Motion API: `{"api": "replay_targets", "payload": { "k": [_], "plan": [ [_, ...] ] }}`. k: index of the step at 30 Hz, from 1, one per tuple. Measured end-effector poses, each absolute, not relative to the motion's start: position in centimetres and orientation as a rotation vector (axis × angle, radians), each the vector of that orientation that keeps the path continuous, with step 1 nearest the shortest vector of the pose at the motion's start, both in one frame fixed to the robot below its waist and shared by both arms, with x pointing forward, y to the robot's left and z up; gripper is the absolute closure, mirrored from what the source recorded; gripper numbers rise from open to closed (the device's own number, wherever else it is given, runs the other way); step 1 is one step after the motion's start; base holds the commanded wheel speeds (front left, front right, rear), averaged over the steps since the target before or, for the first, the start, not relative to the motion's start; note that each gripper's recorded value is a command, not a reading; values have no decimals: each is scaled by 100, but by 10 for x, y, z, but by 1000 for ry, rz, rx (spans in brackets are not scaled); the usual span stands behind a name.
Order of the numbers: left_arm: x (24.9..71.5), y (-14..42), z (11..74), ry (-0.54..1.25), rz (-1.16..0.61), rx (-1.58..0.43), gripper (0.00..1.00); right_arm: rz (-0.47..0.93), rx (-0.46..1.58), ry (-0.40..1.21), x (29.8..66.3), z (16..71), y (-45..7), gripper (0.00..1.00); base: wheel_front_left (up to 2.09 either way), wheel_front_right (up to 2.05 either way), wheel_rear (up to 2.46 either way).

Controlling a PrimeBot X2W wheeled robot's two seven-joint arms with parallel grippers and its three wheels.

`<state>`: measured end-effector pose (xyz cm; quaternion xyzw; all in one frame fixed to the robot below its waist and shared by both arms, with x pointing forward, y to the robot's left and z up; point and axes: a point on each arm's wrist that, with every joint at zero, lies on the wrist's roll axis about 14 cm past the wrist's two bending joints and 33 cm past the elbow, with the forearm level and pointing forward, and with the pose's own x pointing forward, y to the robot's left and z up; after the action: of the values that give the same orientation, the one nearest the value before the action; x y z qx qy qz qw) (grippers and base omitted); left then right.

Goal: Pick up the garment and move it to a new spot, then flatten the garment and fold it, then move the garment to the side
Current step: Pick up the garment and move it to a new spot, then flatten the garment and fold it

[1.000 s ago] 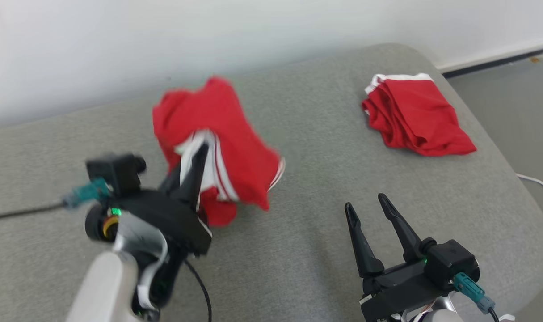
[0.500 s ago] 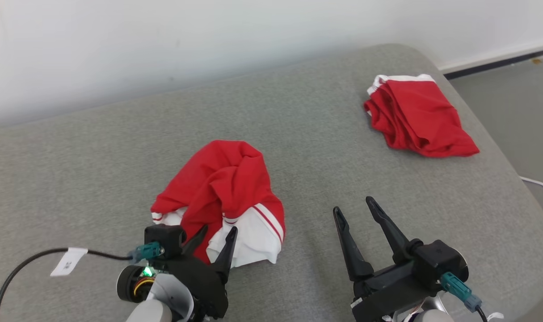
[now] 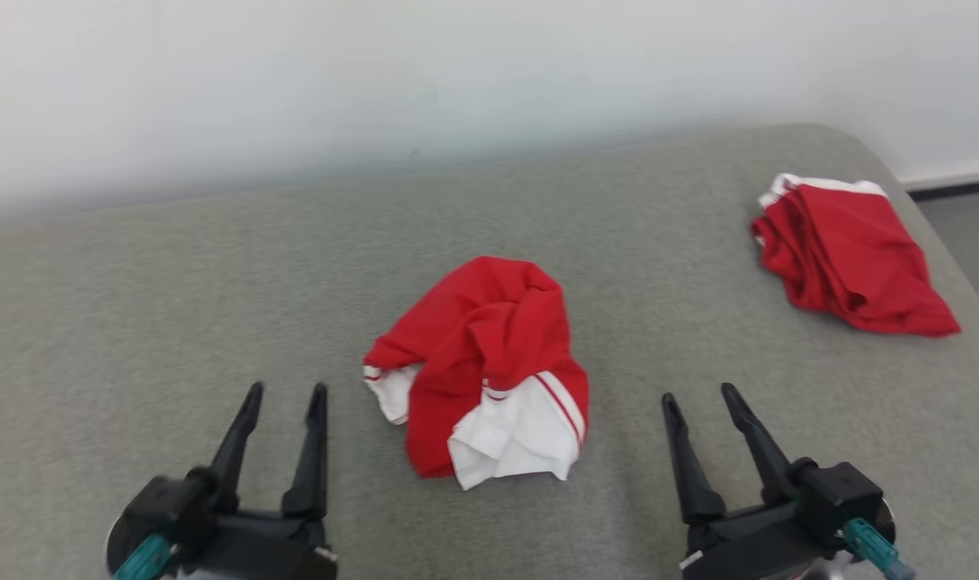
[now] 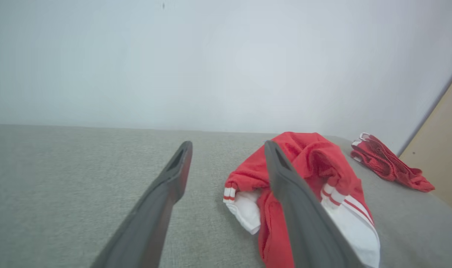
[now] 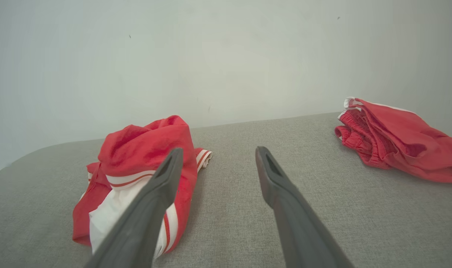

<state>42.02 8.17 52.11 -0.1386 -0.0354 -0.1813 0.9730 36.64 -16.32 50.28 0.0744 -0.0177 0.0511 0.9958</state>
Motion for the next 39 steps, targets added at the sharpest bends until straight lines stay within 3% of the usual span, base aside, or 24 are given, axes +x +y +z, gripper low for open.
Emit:
{"api": "replay_targets", "payload": {
  "k": [8, 16, 39],
  "plan": [
    [385, 159, 540, -177, -126, -278, 0, 109, 128, -49, 369, 500, -162, 0, 0, 0, 0],
    [351, 191, 527, -152, -46, -194, 0, 139, 76, -57, 367, 500, -154, 0, 0, 0, 0],
    [333, 190, 512, -105, -37, -164, 0, 100, 61, -29, 353, 490, -167, 0, 0, 0, 0]
  ]
}}
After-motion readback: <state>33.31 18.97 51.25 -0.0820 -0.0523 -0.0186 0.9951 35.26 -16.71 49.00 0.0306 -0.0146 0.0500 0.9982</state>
